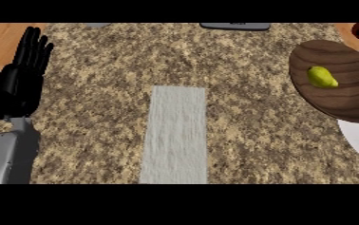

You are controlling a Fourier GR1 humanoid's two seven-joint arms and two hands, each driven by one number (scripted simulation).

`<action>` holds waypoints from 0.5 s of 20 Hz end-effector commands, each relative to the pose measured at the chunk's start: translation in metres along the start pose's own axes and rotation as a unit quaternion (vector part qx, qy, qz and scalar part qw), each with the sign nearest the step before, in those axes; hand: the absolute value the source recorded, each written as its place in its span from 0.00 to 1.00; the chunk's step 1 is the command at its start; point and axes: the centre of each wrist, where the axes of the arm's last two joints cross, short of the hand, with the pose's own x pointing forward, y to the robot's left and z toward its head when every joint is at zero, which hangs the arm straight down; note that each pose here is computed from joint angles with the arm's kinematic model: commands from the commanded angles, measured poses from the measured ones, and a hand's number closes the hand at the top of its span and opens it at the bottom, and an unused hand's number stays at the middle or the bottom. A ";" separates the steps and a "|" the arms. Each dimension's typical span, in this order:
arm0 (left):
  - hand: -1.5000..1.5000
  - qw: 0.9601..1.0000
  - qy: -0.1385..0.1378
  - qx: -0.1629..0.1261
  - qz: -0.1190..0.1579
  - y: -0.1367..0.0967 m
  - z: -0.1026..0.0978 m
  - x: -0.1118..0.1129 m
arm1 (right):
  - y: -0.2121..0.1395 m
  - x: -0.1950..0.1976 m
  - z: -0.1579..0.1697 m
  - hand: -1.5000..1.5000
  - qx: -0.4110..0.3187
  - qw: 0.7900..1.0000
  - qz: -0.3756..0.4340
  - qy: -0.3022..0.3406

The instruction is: Pick the pear from the placemat and place it in the bowl

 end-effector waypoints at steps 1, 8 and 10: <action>0.50 1.000 -0.002 0.005 -0.006 0.012 -0.002 0.001 | 0.023 0.008 -0.038 1.00 0.082 0.984 -0.098 -0.124; 0.50 1.000 0.008 0.014 -0.005 0.010 0.008 -0.006 | 0.082 0.008 -0.057 1.00 0.129 0.977 -0.108 -0.131; 0.50 1.000 -0.002 0.015 -0.006 0.009 0.002 -0.004 | 0.097 0.011 -0.069 1.00 0.141 0.977 -0.099 -0.122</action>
